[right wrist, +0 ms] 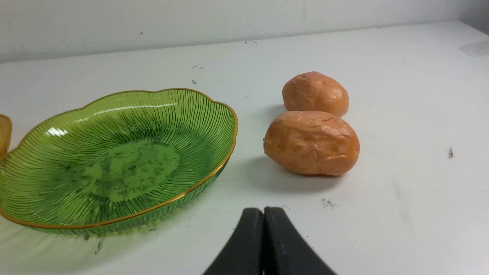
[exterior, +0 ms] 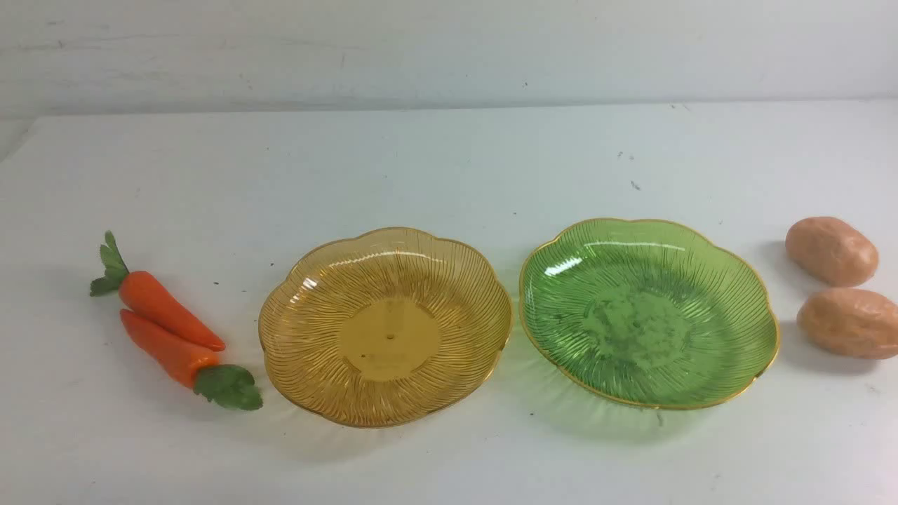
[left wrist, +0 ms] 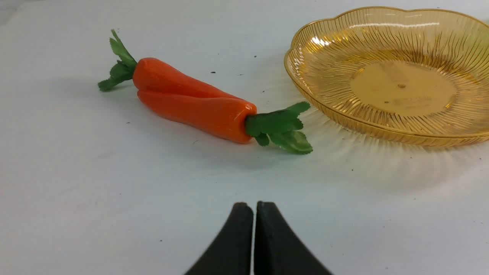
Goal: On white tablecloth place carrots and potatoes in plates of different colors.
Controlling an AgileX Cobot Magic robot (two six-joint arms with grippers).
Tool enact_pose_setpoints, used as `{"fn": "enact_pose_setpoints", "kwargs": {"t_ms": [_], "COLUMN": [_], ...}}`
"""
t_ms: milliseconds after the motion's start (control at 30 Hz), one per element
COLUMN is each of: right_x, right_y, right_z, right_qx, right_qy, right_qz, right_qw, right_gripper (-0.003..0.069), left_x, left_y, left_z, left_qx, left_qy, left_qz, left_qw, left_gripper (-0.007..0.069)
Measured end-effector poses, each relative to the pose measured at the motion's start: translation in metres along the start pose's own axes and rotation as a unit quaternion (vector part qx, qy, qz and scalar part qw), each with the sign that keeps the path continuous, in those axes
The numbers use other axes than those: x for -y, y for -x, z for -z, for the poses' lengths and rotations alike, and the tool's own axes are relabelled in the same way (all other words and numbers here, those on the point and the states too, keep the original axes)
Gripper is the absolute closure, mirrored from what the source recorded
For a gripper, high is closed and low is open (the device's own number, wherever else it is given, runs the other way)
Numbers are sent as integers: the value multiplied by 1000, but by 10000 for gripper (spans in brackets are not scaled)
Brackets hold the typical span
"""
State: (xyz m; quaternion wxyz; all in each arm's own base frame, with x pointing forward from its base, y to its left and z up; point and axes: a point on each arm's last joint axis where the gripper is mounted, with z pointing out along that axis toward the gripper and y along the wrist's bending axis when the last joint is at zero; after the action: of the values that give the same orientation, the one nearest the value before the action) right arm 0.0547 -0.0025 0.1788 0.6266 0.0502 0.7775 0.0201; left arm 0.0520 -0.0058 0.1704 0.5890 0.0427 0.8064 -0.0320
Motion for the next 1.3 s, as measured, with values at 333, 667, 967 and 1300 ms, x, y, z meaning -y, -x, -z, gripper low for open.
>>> {"fn": "enact_pose_setpoints", "kwargs": {"t_ms": [333,667,967,1300], "right_x": [0,0,0,-2], "right_y": [0,0,0,0], "right_z": [0,0,0,0], "right_qx": [0,0,0,0], "right_qy": [0,0,0,9], "right_qz": [0,0,0,-45], "right_qw": [1000,1000,1000,999], "right_gripper": [674,674,674,674], "left_x": [0,0,0,2], "left_y": [0,0,0,0], "left_z": [0,0,0,0], "left_qx": [0,0,0,0], "left_qy": [0,0,0,-14], "left_qz": [0,0,0,72], "left_qw": [1000,1000,1000,997], "left_gripper": [628,628,628,628]}}
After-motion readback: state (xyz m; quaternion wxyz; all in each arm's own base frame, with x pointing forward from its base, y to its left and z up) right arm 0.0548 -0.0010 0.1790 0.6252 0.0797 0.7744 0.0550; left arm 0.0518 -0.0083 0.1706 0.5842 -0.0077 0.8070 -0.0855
